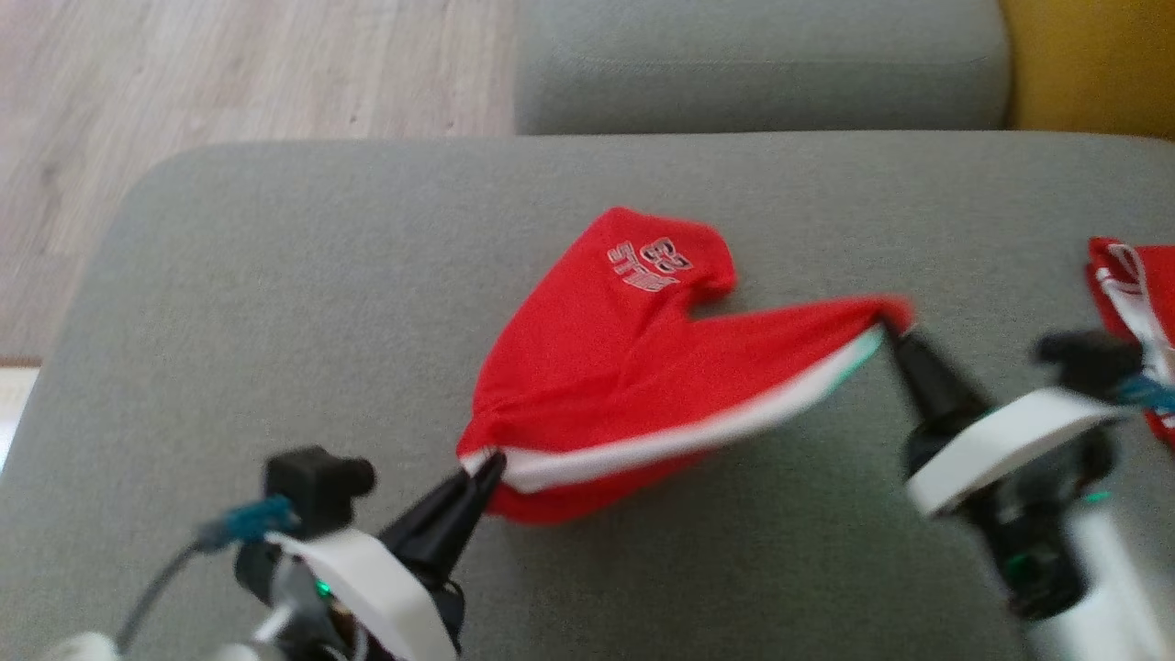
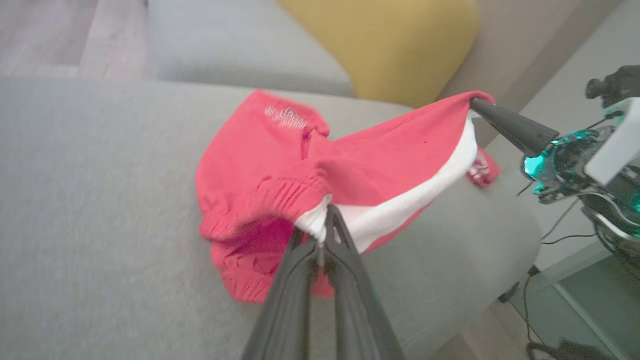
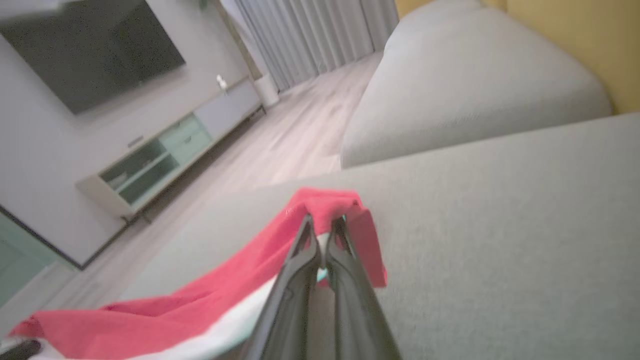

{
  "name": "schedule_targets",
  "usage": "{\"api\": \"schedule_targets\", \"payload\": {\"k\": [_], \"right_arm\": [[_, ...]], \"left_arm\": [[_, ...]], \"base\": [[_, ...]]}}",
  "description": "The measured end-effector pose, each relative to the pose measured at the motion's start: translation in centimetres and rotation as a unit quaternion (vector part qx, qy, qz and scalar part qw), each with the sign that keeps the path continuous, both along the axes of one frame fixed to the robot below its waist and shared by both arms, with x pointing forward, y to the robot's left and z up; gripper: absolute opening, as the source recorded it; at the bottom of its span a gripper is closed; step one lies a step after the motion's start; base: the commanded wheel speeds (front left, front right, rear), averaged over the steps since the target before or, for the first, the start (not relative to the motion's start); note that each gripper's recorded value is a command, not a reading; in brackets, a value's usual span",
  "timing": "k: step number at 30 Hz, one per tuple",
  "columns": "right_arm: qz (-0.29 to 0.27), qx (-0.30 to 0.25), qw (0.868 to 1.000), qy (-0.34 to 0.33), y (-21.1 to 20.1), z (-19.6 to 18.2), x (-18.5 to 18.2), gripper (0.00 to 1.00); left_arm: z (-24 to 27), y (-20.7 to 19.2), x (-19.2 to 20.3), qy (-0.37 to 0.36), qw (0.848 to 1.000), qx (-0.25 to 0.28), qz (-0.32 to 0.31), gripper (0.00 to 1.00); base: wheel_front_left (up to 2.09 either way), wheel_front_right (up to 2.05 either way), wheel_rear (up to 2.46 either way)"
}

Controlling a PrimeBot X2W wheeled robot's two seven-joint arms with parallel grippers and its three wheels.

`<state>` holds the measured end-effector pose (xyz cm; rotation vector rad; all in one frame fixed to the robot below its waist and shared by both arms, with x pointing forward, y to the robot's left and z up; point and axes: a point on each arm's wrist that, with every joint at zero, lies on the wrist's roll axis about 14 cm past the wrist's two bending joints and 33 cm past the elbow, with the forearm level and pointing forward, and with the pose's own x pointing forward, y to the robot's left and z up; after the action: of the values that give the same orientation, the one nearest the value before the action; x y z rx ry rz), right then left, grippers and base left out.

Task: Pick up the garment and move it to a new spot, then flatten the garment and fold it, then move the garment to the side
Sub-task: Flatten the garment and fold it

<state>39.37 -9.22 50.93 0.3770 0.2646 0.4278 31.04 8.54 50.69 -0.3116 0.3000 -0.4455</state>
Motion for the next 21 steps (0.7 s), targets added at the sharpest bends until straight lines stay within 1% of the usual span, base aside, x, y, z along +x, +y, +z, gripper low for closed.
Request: {"api": "schedule_targets", "payload": {"k": [2,3,5,10,13,15,18,21], "right_arm": [[-0.018,0.028,0.998,-0.046,-1.7,4.2,0.2,0.0],[-0.018,0.028,0.998,-0.046,-1.7,4.2,0.2,0.0],[-0.029,0.05,0.994,-0.09,-3.2,8.2,-0.3,0.0],[-0.052,0.078,0.979,-0.18,-6.2,15.8,-3.3,0.0],[-0.061,0.086,0.971,-0.214,-7.3,18.8,-5.1,0.0],[-0.063,0.083,0.968,-0.229,-7.8,20.3,-5.9,0.0],[-0.075,0.067,0.963,-0.25,-9.0,22.5,-6.1,0.0],[-0.093,0.044,0.961,-0.257,-10.3,23.8,-4.9,0.0]], "left_arm": [[3.2,-0.4,0.0,-0.033,0.999,-0.014,-0.021,0.0],[3.2,-0.4,0.0,-0.033,0.999,-0.014,-0.021,0.0],[6.5,-1.1,-0.2,-0.071,0.996,-0.029,-0.046,0.0],[15.6,-3.1,-0.5,-0.19,0.975,-0.065,-0.095,0.0],[19.3,-4.7,-1.3,-0.226,0.961,-0.092,-0.131,0.0],[20.7,-5.5,-1.6,-0.236,0.955,-0.096,-0.15,0.0],[22.0,-6.4,-1.3,-0.239,0.95,-0.101,-0.172,0.0],[22.6,-7.0,0.2,-0.234,0.95,-0.096,-0.182,0.0]], "base": [[0.0,0.0,0.0],[0.0,0.0,0.0],[0.0,0.0,0.0],[0.0,0.0,0.0],[0.0,0.0,0.0],[0.0,0.0,0.0],[0.0,0.0,0.0],[0.0,0.0,0.0]]}}
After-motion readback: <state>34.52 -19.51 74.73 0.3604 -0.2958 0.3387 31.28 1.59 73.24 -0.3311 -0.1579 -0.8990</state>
